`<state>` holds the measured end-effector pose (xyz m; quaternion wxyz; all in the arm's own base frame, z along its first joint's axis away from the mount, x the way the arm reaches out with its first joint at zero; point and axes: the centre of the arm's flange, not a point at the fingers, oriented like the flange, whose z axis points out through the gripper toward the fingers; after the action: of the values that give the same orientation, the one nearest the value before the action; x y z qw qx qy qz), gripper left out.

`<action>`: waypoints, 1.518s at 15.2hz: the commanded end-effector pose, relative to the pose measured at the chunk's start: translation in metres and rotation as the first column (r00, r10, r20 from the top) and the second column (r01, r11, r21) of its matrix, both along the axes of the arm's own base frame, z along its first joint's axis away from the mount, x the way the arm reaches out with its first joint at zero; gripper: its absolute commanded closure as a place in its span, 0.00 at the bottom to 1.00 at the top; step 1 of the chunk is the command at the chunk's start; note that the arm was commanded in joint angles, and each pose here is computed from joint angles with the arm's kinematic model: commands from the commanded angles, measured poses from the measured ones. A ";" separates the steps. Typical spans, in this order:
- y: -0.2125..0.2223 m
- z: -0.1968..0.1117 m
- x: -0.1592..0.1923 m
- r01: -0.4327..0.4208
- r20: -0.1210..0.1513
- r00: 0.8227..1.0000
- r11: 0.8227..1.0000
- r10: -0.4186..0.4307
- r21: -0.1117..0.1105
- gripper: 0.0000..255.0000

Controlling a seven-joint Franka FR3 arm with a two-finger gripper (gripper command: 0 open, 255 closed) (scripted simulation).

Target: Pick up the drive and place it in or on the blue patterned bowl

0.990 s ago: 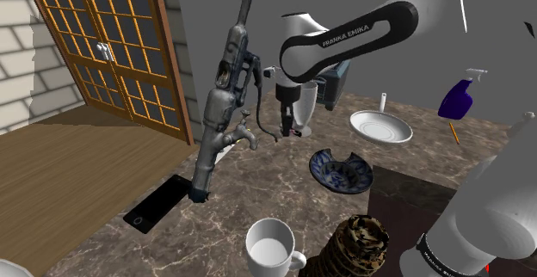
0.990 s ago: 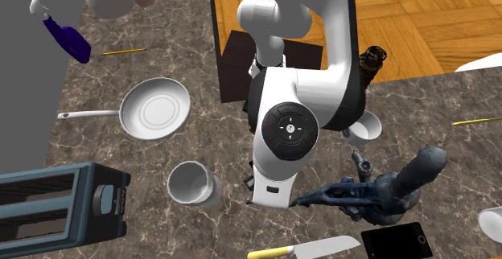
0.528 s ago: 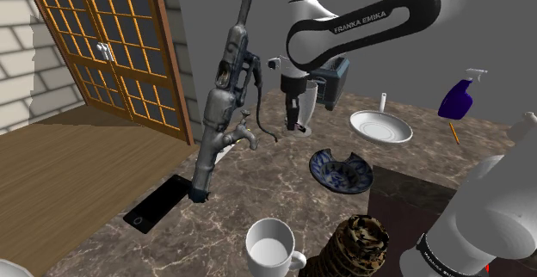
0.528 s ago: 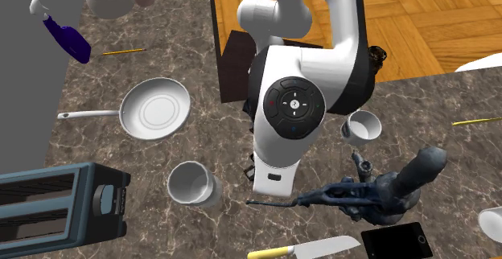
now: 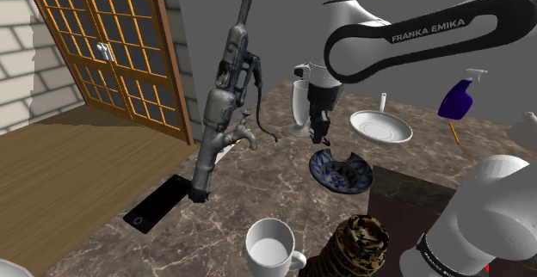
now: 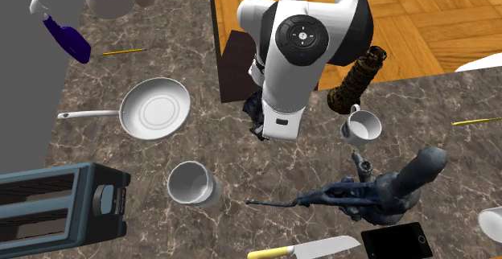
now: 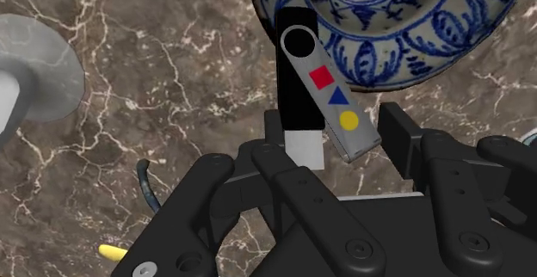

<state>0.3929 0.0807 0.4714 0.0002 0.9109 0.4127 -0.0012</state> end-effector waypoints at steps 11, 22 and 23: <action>-0.008 -0.029 -0.078 0.000 0.000 1.000 1.000 0.000 0.001 1.00; -0.008 -0.073 -0.078 0.000 0.000 1.000 1.000 0.000 0.001 1.00; -0.008 -0.073 -0.078 0.000 0.000 1.000 1.000 0.000 0.001 1.00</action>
<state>0.3149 0.0725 0.3989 -0.0002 0.9109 0.4127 -0.0012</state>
